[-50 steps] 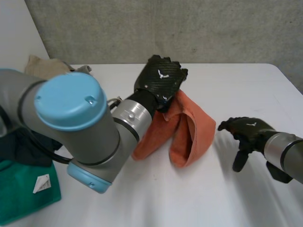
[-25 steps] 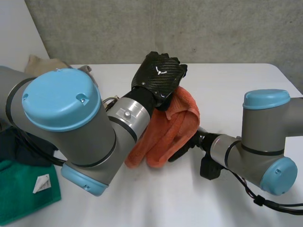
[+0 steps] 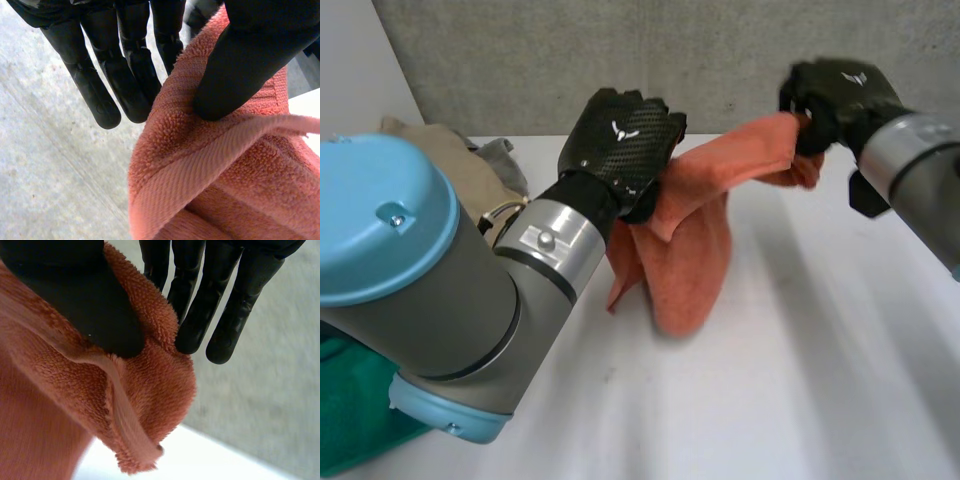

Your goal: Fold the laundry.

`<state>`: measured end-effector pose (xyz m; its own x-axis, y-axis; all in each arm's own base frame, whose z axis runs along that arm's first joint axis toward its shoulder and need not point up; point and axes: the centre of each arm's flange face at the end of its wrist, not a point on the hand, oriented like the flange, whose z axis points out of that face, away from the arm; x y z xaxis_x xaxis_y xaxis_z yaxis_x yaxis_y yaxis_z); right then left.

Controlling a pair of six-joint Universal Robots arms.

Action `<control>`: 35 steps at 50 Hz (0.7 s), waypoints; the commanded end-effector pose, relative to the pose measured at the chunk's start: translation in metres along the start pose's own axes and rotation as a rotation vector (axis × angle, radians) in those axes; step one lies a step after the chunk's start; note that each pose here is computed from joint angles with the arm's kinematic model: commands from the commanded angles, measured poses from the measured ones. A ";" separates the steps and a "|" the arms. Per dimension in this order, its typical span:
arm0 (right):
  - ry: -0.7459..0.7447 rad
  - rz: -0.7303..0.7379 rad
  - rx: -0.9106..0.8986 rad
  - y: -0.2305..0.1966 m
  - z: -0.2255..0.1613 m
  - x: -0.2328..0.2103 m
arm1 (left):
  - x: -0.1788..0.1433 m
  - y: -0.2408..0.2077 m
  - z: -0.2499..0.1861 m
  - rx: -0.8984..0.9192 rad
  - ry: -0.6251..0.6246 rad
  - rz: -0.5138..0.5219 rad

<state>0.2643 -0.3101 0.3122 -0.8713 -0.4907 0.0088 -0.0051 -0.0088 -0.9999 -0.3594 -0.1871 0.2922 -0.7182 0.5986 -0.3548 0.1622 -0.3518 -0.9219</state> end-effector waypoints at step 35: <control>0.006 -0.112 -0.454 0.075 -0.051 0.000 | 0.006 0.050 -0.042 -0.240 0.040 -0.090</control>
<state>0.2584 -0.2782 0.2626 -0.8463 -0.5097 0.1549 -0.2545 0.1315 -0.9581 -0.3191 -0.1876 0.2417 -0.7437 0.6114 -0.2703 0.2557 -0.1134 -0.9601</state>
